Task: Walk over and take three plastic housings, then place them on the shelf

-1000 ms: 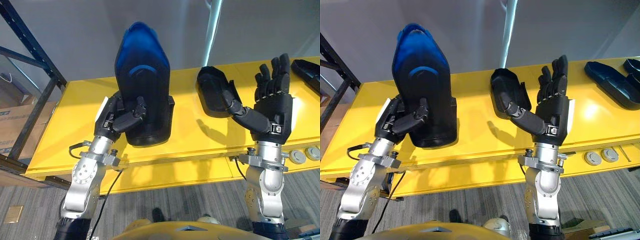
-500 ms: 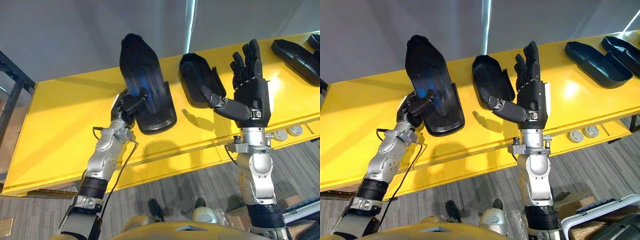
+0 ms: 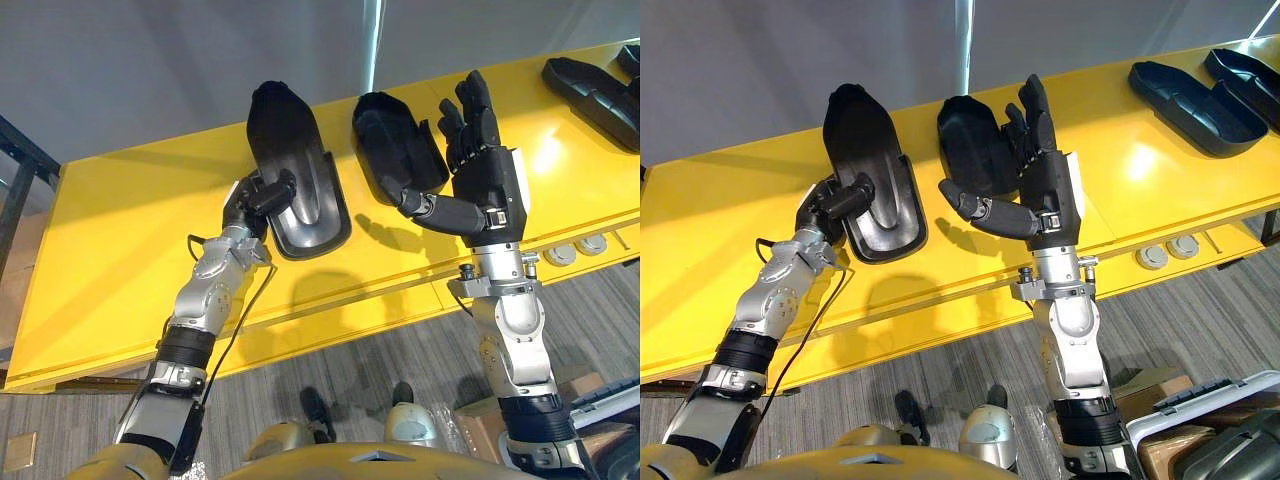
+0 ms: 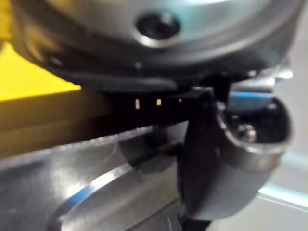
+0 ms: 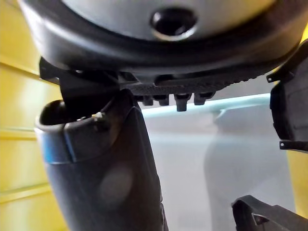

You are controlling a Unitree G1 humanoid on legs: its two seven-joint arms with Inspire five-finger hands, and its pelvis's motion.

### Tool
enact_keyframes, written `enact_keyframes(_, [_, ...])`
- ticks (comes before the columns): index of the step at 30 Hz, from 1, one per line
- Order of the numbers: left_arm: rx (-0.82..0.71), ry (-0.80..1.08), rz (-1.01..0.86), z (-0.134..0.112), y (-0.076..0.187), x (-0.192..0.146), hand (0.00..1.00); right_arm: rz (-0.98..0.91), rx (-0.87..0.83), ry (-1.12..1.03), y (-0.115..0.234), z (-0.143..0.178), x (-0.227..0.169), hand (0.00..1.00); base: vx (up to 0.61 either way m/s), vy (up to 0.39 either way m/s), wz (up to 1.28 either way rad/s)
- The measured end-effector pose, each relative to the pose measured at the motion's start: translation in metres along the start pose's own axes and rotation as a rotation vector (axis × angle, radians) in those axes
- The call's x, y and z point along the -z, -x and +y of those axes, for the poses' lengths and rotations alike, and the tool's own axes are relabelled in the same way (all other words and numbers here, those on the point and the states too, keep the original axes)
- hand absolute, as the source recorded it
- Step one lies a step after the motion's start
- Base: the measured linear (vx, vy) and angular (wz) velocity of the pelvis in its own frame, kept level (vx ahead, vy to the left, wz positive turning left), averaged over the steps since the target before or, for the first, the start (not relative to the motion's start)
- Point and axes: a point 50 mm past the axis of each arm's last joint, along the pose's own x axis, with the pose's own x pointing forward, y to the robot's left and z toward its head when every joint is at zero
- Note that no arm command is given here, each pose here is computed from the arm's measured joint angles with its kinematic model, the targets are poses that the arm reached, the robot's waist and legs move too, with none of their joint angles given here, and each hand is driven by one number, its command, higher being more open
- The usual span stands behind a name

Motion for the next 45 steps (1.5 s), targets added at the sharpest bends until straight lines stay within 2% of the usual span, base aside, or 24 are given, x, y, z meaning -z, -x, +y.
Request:
enact_keyframes(8, [-0.026, -0.15, 0.004, -0.002, -0.007, -0.003, 1.0, 0.035, -0.015, -0.02, -0.001, 0.008, 0.004, 1.0, 0.0, 0.0, 0.0])
enact_keyframes(12, [-0.135, -0.257, -0.008, 0.006, -0.008, -0.006, 1.0, 0.042, -0.01, -0.022, -0.001, 0.008, 0.005, 1.0, 0.0, 0.0, 0.0])
enact_keyframes(16, [-0.257, -0.307, -0.014, 0.025, -0.007, -0.01, 1.0, 0.042, -0.007, -0.023, -0.001, 0.008, 0.005, 1.0, 0.0, 0.0, 0.0])
enact_keyframes(25, [-0.399, -0.297, -0.028, 0.037, -0.006, -0.011, 1.0, 0.048, 0.055, -0.062, 0.0, 0.012, 0.007, 1.0, 0.0, 0.0, 0.0])
enact_keyframes(32, [-0.406, -0.316, -0.004, 0.041, -0.003, -0.004, 1.0, 0.068, 0.055, -0.071, 0.004, 0.015, 0.01, 1.0, 0.0, -0.001, 0.0])
enact_keyframes(45, [-0.358, -0.763, 0.086, 0.048, -0.009, -0.019, 1.0, 0.082, 0.065, -0.116, 0.006, 0.027, 0.013, 1.0, 0.01, -0.01, -0.03])
